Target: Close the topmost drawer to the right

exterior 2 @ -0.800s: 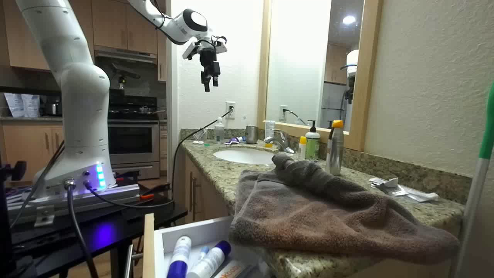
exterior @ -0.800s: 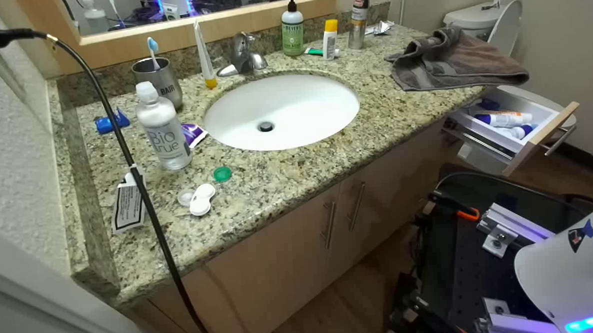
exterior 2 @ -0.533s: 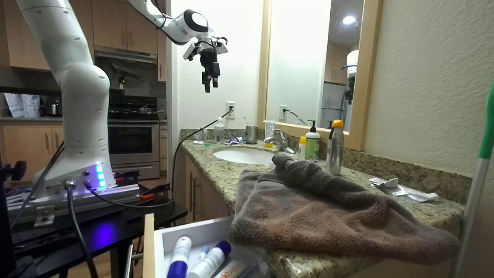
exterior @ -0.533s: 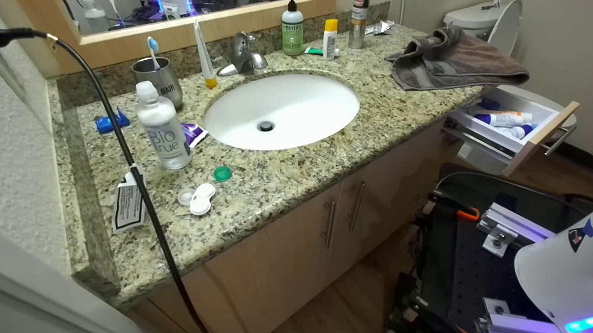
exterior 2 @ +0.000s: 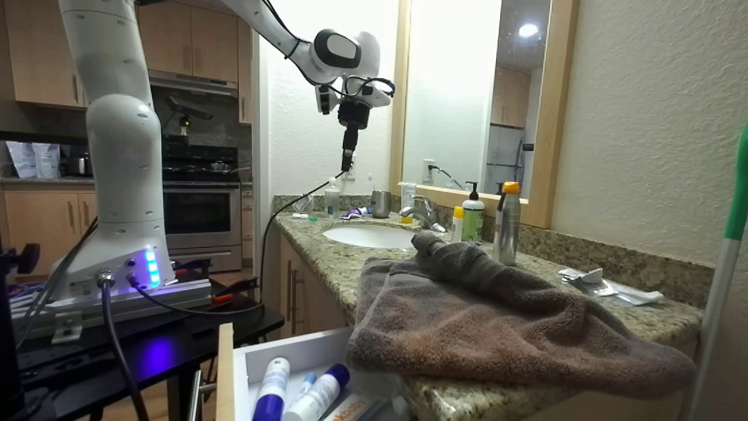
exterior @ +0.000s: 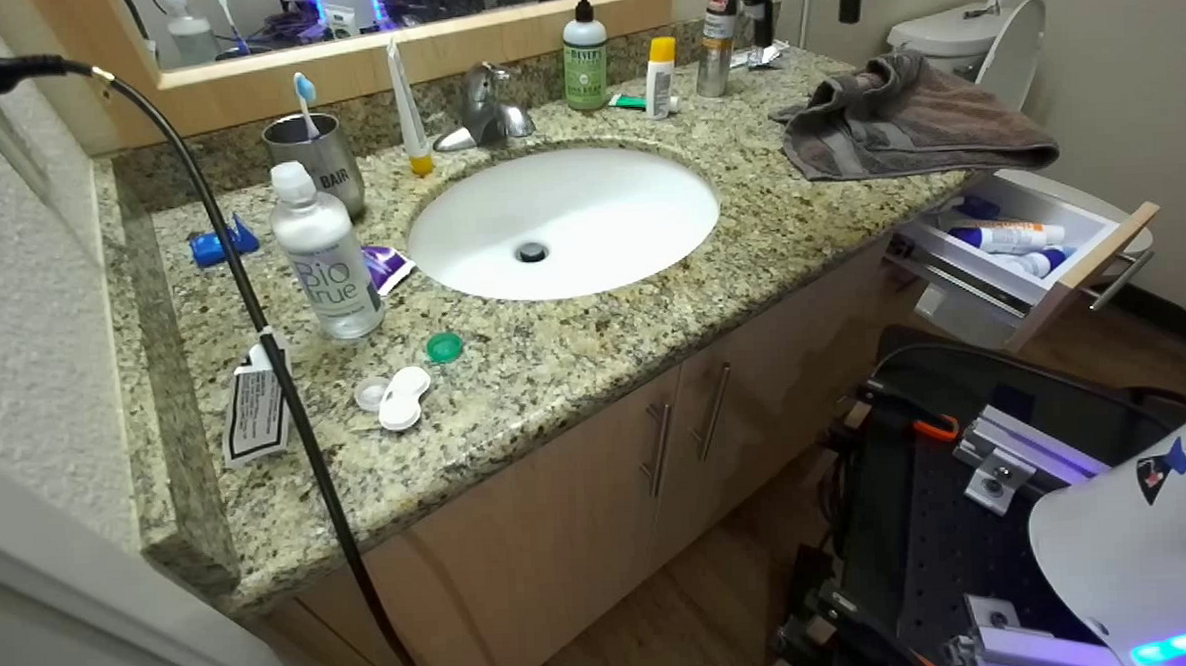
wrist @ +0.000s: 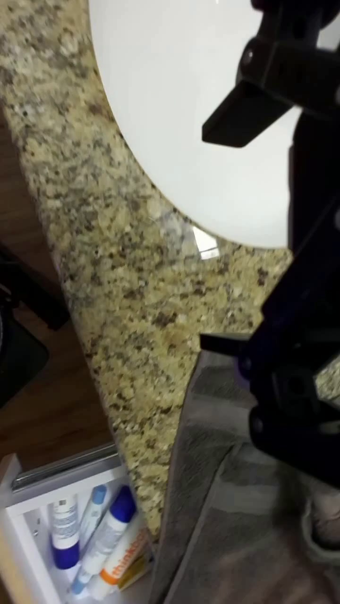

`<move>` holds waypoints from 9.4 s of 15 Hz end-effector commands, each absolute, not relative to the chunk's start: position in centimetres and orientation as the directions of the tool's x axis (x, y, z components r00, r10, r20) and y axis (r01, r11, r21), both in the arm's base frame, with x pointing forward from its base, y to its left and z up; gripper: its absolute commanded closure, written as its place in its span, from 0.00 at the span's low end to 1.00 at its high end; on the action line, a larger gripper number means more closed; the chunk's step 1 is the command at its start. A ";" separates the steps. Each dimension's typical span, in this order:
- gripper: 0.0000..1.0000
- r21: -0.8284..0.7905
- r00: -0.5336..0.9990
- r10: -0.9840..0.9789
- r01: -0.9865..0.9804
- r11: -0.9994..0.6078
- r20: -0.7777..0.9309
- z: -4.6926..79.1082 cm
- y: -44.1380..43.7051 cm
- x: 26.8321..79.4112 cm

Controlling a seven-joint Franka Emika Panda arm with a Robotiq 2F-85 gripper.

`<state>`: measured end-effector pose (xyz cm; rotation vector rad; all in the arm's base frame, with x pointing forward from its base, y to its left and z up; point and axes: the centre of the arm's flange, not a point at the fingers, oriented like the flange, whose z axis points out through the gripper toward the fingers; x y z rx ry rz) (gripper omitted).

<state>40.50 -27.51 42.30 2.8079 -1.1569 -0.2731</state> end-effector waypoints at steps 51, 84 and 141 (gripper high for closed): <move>0.00 -0.043 -0.671 -0.737 -0.741 0.670 0.078 19.8 -45.4 -1.4; 0.00 -0.028 -0.987 -0.144 -0.146 0.989 0.078 17.8 -46.0 -6.2; 0.00 -0.181 -0.966 -0.202 -0.173 0.968 -0.159 22.4 -47.3 -6.1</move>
